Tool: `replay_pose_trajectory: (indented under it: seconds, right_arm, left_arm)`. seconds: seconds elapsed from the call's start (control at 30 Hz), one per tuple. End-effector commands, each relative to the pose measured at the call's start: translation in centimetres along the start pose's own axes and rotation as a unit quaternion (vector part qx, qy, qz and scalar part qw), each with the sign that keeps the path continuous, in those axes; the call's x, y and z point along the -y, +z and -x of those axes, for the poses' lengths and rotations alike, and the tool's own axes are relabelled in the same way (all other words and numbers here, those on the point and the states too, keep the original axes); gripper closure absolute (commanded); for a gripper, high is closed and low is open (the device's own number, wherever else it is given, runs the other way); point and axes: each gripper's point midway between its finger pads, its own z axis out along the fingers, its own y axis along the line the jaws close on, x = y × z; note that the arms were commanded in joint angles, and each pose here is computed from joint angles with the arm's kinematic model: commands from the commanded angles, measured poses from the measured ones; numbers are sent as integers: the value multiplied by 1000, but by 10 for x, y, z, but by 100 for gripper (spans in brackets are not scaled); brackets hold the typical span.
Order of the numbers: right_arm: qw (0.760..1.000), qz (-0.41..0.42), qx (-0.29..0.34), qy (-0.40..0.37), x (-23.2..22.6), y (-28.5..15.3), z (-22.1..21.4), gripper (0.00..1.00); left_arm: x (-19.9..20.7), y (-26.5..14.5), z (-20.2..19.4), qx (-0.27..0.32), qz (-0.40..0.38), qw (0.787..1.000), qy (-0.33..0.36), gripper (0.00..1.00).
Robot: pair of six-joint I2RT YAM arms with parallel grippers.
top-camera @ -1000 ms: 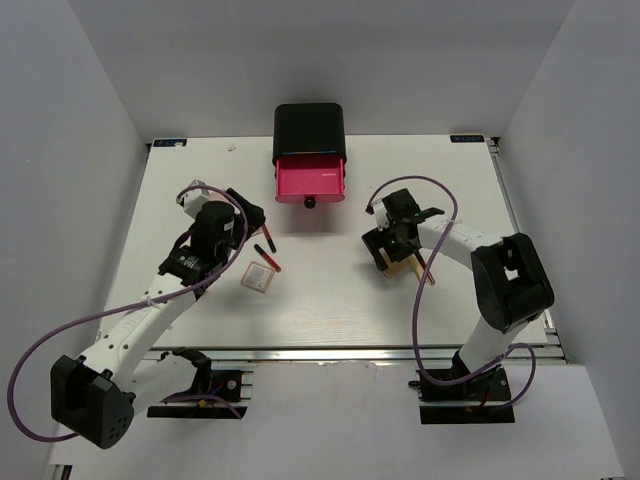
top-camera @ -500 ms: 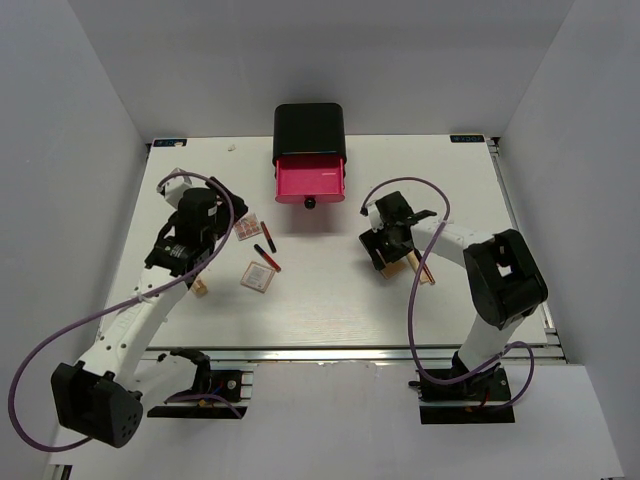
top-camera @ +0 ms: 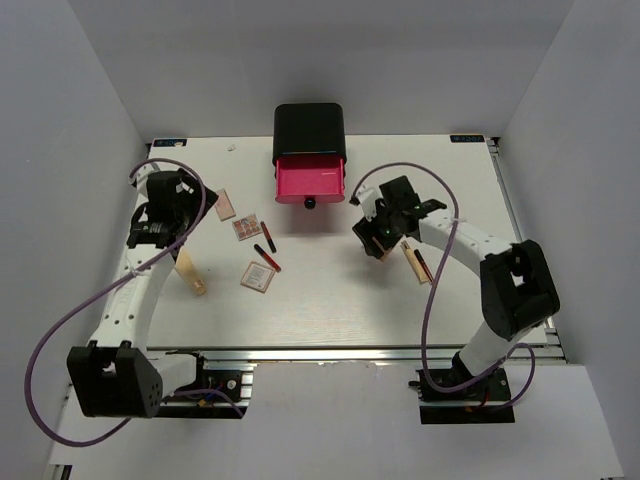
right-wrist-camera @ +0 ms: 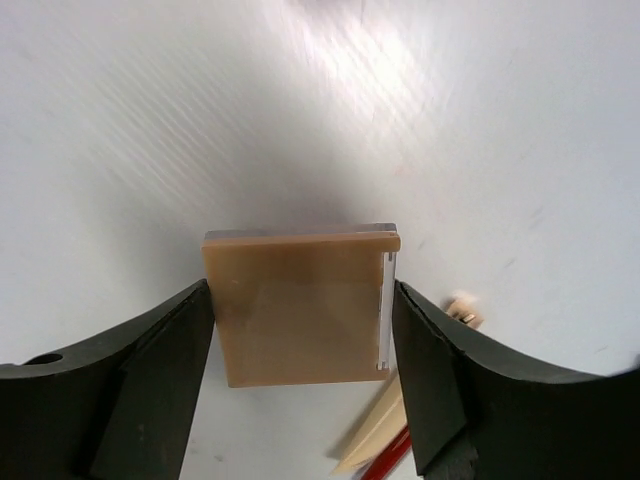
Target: Organize the makeup
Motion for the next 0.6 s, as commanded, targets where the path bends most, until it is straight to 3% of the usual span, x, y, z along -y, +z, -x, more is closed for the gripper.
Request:
replay_pose_trajectory:
  seconds: [0.0,0.13,0.23,0.37,0.47,0.57]
  right_arm:
    - [983,15,152,-98,0,-53,93,100]
    - [960,13,251,-120,1,-100,161,100]
    - [953,16,286,-102,-2,-114,202,100]
    - [947,4,311,-81,-6,-113,257,100]
    - [939,-13,325,-108,-10,-106,292,100]
    - [929,-18,319,-188,-11,-93,307,100]
  left_arm:
    - [5,7,-2,-43,-18,999,-6,13]
    - [-3,25,-5,-78,-26,996,-23,13]
    - [-4,40,-11,-93,-27,995,-13,13]
    - [-8,57,-14,-106,-14,994,7,12]
    - [-6,67,-12,-112,-10,993,25,12]
    - [-5,72,-11,-118,-10,992,38,12]
